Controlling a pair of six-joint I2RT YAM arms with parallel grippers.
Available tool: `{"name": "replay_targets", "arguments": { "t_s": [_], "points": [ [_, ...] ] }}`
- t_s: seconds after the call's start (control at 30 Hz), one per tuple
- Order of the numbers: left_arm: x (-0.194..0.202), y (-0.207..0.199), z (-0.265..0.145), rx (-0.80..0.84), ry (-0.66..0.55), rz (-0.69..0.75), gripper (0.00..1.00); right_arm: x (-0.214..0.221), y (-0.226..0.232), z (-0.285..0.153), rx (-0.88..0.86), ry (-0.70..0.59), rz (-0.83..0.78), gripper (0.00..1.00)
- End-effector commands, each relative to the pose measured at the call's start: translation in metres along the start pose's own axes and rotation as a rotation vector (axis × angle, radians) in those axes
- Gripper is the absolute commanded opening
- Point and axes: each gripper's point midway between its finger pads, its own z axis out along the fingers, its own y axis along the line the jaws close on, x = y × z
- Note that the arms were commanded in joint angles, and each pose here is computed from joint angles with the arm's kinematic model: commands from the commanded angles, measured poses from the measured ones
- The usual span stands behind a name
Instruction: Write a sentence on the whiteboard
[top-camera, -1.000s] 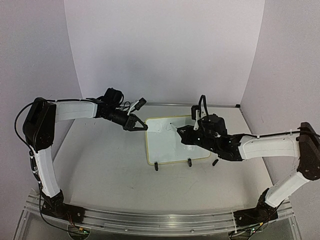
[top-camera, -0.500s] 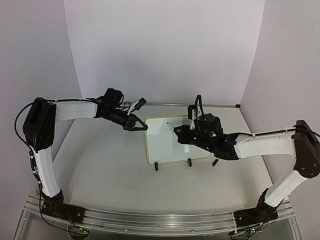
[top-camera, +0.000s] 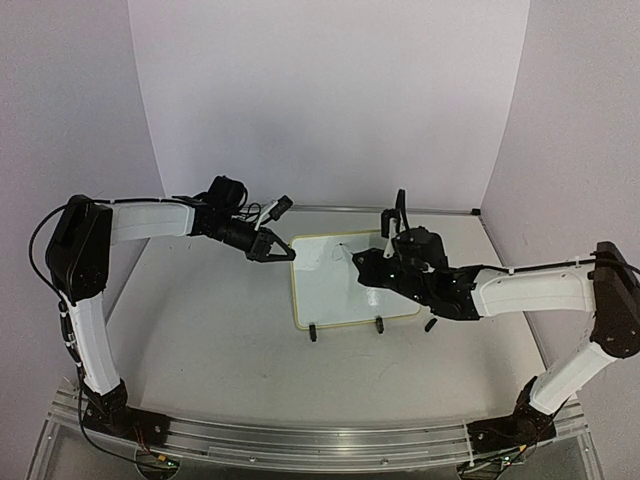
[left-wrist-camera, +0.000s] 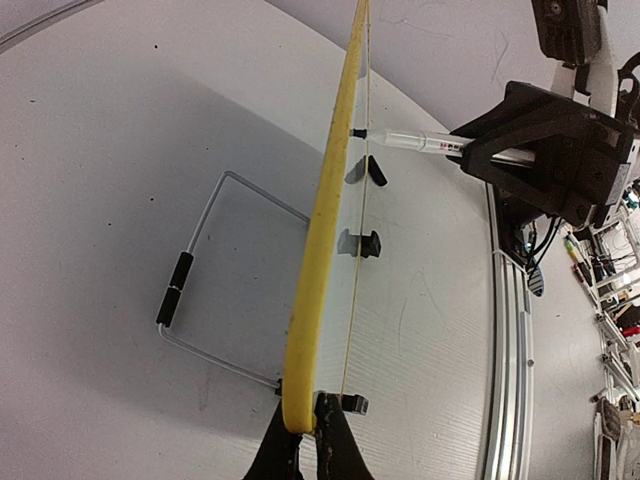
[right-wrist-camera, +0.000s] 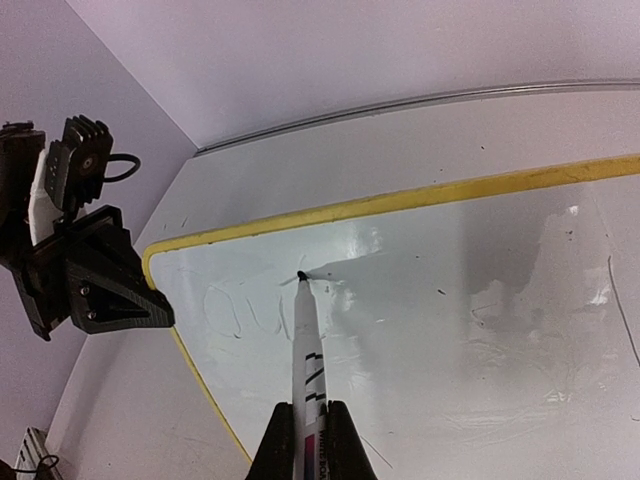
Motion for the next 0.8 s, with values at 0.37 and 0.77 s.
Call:
{"name": "replay_targets", "arguments": {
  "t_s": [0.37,0.77],
  "points": [
    [0.006,0.013,0.000,-0.099,0.046,0.090,0.00,0.051,-0.031,-0.003,0.099,0.127,0.002,0.00],
    [0.005,0.012,-0.001,-0.101,0.046,0.091,0.00,0.032,-0.027,-0.003,0.116,0.042,0.016,0.00]
  ]
}}
